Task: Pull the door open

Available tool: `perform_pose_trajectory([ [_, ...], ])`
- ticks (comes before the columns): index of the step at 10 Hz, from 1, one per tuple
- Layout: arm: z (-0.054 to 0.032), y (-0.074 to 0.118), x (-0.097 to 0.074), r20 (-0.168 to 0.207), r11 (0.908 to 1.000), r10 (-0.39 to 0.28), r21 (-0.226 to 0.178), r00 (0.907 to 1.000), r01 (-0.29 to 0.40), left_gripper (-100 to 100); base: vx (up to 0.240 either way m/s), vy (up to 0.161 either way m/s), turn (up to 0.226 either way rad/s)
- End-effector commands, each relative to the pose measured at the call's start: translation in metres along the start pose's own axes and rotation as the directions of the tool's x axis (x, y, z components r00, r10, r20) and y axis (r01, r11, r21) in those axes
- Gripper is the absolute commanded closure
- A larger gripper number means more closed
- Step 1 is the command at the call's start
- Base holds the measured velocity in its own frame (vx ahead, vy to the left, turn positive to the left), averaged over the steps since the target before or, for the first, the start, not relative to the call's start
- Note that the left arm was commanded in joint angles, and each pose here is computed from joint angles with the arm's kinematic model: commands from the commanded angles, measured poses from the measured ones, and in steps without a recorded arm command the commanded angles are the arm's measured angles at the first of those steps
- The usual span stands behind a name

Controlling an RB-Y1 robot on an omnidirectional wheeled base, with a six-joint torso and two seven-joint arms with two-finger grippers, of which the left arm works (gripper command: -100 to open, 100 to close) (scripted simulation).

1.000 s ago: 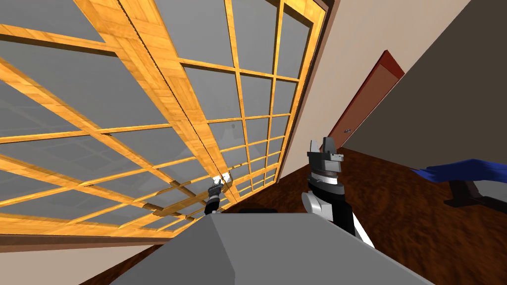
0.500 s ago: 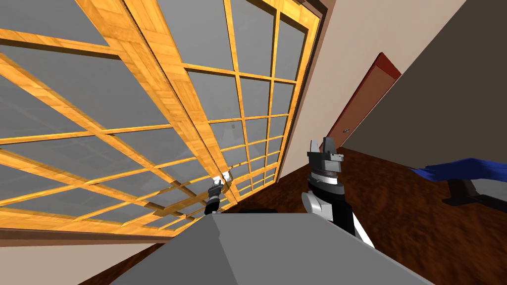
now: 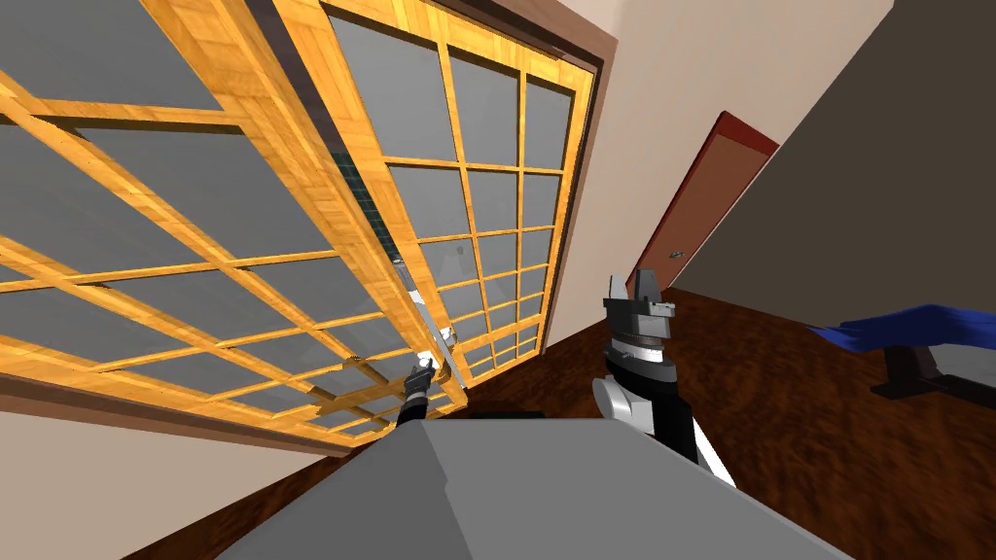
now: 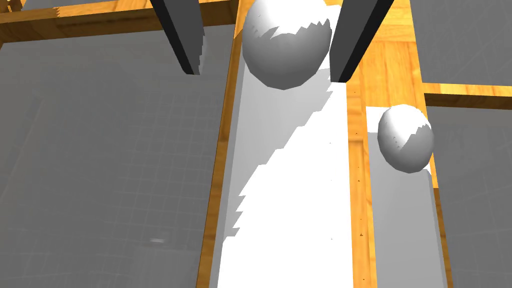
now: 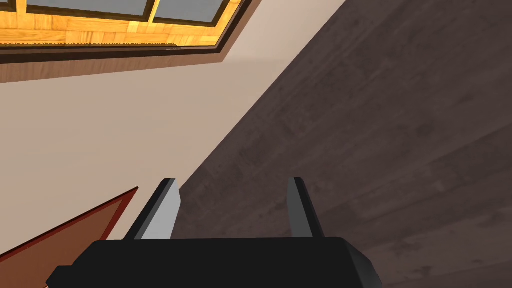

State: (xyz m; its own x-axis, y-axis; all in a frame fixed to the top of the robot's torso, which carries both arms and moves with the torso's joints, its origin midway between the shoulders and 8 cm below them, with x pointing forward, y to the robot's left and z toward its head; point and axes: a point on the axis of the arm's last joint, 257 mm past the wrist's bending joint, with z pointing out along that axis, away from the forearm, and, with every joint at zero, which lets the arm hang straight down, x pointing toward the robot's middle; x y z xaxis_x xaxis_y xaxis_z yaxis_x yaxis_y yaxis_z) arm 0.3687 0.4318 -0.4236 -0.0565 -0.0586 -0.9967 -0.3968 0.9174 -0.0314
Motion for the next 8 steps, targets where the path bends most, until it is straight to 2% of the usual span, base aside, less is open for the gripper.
perform_pose_trajectory([
  [1,-0.0148,0.025,0.012,-0.029,0.9993,-0.006,-0.038,0.9996,0.005,100,-0.135,-0.008,0.027],
  [2,-0.0148,0.025,0.012,-0.029,0.9993,-0.006,-0.038,0.9996,0.005,100,-0.094,-0.009,0.021],
  [3,-0.0231,0.038,0.019,-0.043,0.9979,-0.034,-0.057,0.9985,0.032,100,-0.126,-0.007,0.030],
  [5,-0.0231,0.038,0.019,-0.043,0.9979,-0.034,-0.057,0.9985,0.032,100,-0.078,-0.016,0.003],
  [7,-0.0346,0.055,0.026,-0.060,0.9943,-0.071,-0.084,0.9956,0.066,100,-0.086,-0.026,0.020],
  [8,-0.0342,0.055,0.026,-0.059,0.9943,-0.071,-0.083,0.9957,0.066,100,-0.101,-0.033,0.038],
])
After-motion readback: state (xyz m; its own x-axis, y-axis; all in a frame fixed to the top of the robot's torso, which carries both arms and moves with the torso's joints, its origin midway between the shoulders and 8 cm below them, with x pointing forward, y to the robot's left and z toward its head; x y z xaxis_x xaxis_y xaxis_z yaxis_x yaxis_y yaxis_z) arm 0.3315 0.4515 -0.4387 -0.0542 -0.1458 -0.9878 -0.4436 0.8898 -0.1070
